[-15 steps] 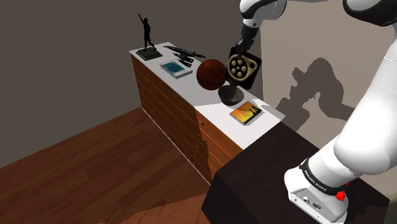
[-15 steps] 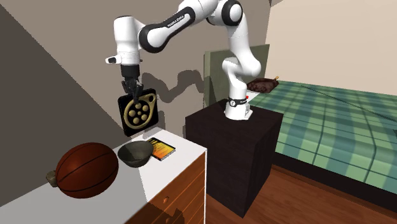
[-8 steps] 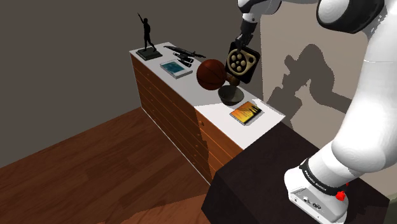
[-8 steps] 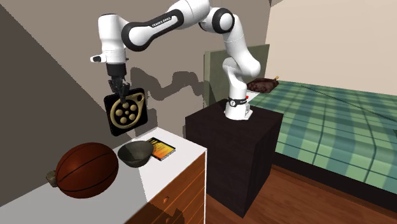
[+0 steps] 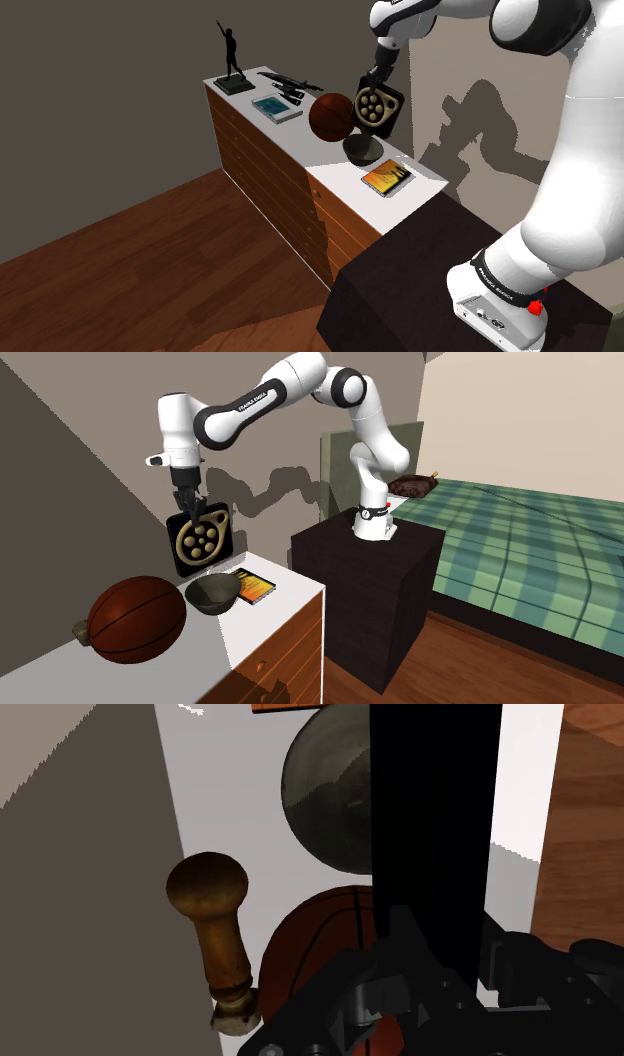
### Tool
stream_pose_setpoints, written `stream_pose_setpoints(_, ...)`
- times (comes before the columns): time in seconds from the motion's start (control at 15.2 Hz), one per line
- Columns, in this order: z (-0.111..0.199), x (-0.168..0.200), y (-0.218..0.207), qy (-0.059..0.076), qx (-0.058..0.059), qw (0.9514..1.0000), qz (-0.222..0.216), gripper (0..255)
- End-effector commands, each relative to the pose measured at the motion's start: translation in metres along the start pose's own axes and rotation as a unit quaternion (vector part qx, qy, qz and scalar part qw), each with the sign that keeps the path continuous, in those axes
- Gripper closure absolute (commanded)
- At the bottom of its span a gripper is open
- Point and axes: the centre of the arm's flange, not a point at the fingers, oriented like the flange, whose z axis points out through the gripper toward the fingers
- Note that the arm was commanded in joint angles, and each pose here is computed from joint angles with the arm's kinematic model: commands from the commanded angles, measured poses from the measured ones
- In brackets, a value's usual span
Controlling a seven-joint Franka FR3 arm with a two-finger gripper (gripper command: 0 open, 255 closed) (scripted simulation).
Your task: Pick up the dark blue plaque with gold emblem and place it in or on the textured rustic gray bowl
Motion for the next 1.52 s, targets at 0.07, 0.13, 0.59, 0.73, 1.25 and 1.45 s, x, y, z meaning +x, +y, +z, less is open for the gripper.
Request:
stream_pose_setpoints(0.07, 0.015, -0.001, 0.000, 0.001, 0.000, 1.0000, 0.000, 255)
stream_pose_setpoints(0.13, 0.021, -0.001, 0.000, 0.001, 0.000, 1.0000, 0.000, 255)
stream_pose_setpoints(0.59, 0.058, -0.003, 0.000, 0.001, 0.000, 1.0000, 0.000, 255)
stream_pose_setpoints(0.73, 0.068, -0.004, 0.000, 0.001, 0.000, 1.0000, 0.000, 255)
stream_pose_setpoints(1.25, 0.088, -0.005, 0.000, 0.001, 0.000, 1.0000, 0.000, 255)
stream_pose_setpoints(1.45, 0.088, -0.005, 0.000, 0.001, 0.000, 1.0000, 0.000, 255)
